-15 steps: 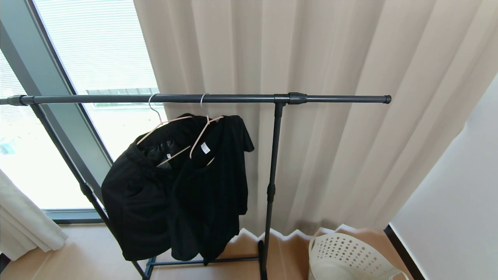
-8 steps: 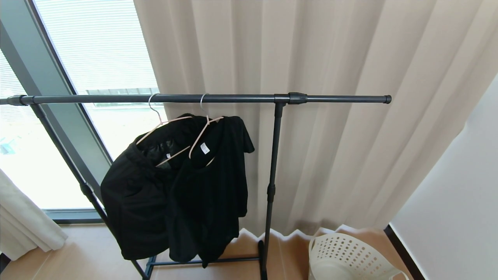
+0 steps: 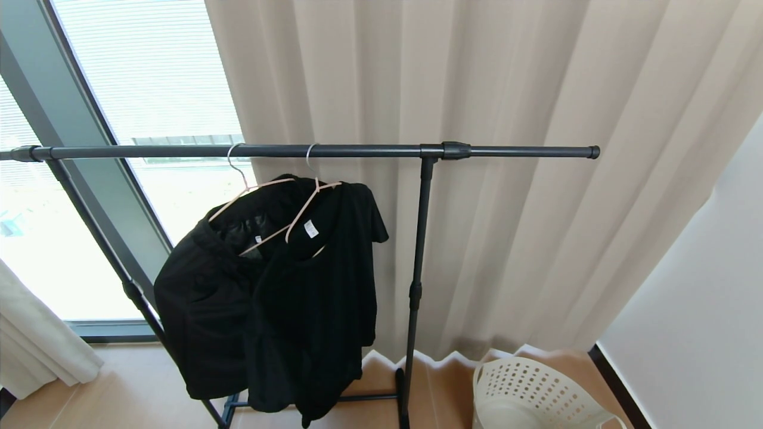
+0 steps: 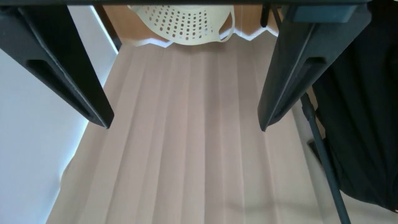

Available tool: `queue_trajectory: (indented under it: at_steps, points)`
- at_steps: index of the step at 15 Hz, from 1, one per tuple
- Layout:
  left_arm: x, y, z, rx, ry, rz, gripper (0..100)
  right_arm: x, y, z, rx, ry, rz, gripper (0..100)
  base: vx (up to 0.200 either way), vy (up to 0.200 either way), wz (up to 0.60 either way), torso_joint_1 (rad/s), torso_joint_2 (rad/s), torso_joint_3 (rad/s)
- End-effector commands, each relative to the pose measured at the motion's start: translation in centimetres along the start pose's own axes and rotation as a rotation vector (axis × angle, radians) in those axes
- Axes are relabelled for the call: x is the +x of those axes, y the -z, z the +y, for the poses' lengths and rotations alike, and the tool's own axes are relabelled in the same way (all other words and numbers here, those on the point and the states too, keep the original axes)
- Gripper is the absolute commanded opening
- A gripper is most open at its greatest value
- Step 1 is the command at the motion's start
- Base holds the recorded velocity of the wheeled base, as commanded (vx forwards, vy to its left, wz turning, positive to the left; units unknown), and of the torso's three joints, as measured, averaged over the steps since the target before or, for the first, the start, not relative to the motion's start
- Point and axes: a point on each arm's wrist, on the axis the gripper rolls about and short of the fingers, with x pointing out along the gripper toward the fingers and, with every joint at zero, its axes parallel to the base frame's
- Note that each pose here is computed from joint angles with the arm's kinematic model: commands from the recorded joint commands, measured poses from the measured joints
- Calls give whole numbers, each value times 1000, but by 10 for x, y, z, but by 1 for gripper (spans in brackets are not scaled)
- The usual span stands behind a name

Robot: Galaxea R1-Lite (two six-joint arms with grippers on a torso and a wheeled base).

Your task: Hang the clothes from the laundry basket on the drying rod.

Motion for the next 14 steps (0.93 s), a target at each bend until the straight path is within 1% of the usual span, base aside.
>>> queue_trajectory:
  at_steps: [1,14]
  points:
    - [0,0,0,0,-2,-1,100,0,0,0,0,0,-1,100,0,0,0,0,0,0]
    - [0,0,0,0,-2,-1,100,0,0,0,1,0,-1,100,0,0,0,0,0,0]
